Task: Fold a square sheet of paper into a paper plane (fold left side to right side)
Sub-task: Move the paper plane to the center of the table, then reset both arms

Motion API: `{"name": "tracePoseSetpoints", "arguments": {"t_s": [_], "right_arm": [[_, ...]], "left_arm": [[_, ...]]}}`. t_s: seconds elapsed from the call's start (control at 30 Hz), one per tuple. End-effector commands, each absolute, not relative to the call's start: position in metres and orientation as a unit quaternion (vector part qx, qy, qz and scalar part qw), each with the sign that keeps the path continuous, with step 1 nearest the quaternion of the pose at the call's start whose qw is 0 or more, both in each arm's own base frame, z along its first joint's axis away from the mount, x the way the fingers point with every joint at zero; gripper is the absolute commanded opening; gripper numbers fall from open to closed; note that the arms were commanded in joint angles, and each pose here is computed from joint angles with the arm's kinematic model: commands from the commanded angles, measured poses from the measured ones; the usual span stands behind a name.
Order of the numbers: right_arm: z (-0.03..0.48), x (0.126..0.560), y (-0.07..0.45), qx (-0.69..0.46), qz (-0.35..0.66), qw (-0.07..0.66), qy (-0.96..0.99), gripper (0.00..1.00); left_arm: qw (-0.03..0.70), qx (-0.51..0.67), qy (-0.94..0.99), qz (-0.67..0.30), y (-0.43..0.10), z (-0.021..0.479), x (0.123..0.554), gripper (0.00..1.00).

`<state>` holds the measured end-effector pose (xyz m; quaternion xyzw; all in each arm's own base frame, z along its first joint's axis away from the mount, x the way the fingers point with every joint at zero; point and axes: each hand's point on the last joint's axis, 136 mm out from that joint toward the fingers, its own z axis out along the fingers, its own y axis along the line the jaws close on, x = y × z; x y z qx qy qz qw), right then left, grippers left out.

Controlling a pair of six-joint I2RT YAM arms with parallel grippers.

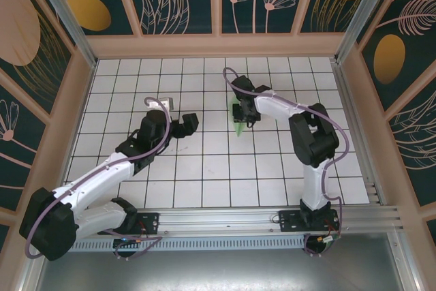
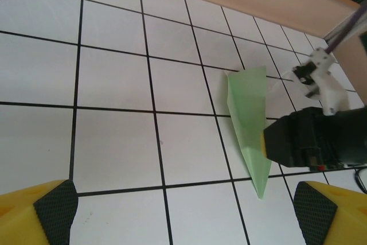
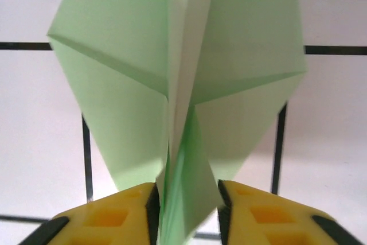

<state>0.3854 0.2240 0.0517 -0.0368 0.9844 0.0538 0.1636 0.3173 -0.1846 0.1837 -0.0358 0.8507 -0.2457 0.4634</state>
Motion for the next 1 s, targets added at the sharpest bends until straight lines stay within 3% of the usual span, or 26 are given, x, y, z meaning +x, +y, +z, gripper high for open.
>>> {"name": "tracePoseSetpoints", "arguments": {"t_s": [0.0,0.1,0.27,0.47,0.6,0.73,0.97], "right_arm": [[0.105,0.379,0.216,-0.040,0.046,0.203,0.977,0.39],[0.134,0.372,0.202,-0.033,0.051,0.242,0.968,0.47],[0.192,0.367,0.155,-0.002,0.048,0.375,0.926,0.70],[0.226,0.353,0.052,0.090,-0.015,0.524,0.847,0.99],[0.209,0.341,-0.005,0.112,-0.051,0.591,0.798,0.99],[0.177,0.330,-0.043,0.140,-0.054,0.633,0.760,0.99],[0.150,0.340,-0.051,0.147,-0.007,0.654,0.742,0.99]], "left_arm": [[0.489,-0.039,0.835,-0.249,-0.179,0.209,0.326,0.99],[0.502,-0.050,0.828,-0.245,-0.168,0.218,0.332,0.99],[0.548,-0.105,0.804,-0.205,-0.121,0.234,0.348,0.99],[0.652,-0.193,0.732,-0.042,-0.037,0.248,0.341,0.98],[0.692,-0.238,0.679,0.059,0.005,0.238,0.322,0.99],[0.679,-0.216,0.690,0.129,0.017,0.218,0.321,0.98],[0.654,-0.186,0.711,0.179,0.028,0.178,0.330,0.98]]}}
